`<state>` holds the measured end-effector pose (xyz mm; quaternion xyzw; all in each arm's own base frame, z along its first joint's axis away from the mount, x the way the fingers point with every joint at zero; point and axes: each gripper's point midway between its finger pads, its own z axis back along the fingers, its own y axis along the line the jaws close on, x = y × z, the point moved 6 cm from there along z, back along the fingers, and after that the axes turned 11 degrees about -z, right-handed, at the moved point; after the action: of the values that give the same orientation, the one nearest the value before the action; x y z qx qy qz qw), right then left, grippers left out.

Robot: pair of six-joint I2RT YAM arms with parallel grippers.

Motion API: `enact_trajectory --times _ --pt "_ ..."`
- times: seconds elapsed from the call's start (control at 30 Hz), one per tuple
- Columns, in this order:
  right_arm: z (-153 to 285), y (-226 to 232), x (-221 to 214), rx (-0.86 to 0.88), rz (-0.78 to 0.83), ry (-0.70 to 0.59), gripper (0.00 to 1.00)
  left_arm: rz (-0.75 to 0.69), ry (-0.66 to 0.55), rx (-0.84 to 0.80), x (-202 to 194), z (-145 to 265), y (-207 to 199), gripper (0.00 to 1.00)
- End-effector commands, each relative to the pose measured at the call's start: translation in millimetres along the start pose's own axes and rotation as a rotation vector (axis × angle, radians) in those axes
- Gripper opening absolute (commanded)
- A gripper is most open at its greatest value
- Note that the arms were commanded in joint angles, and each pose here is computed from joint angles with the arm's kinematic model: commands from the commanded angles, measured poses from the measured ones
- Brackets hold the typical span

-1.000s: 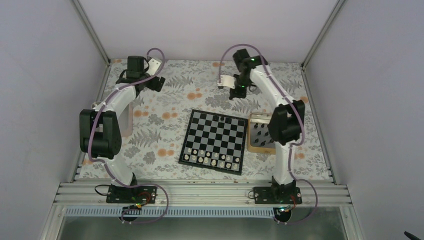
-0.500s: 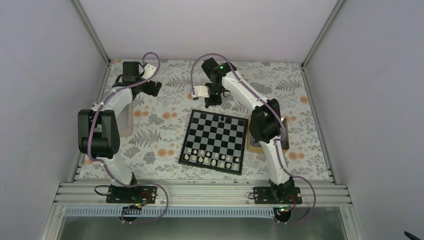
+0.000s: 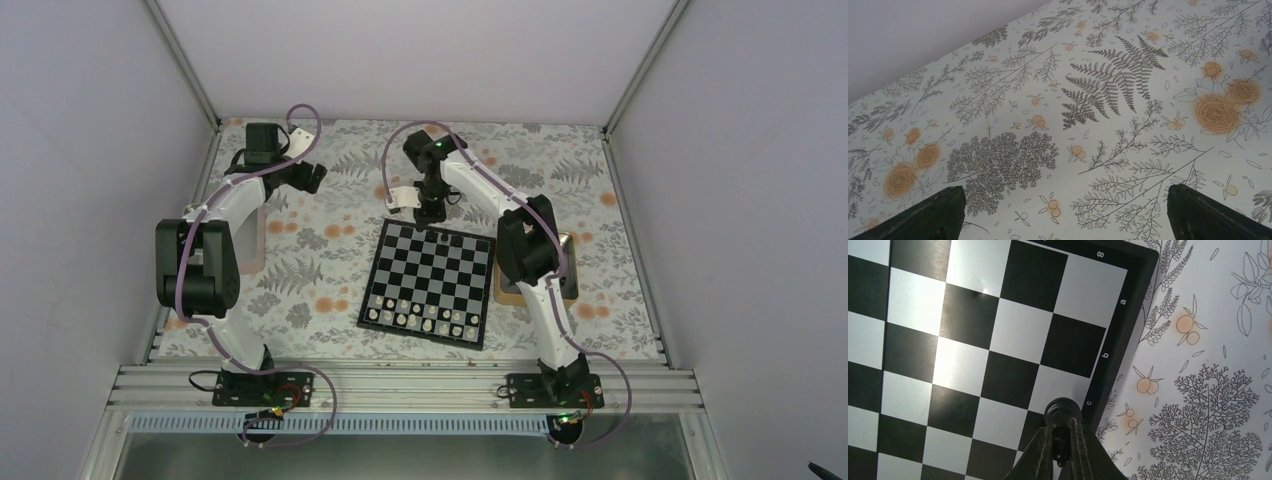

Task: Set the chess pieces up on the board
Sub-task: Place the chess piece on the chessboard.

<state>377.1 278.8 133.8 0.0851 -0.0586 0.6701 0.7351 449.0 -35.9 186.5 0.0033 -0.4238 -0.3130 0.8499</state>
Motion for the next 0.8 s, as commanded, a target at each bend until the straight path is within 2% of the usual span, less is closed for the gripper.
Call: enact_trajectory --times 0.0,0.77 --pt "-0.5 7.5 2.5 0.017 0.002 0.006 0.05 -0.003 -0.048 -0.007 9.6 8.3 1.7 1.00" --pt "-17.7 6.9 3.1 0.027 0.012 0.043 0.05 0.003 -0.042 -0.011 3.0 8.1 -1.8 1.00"
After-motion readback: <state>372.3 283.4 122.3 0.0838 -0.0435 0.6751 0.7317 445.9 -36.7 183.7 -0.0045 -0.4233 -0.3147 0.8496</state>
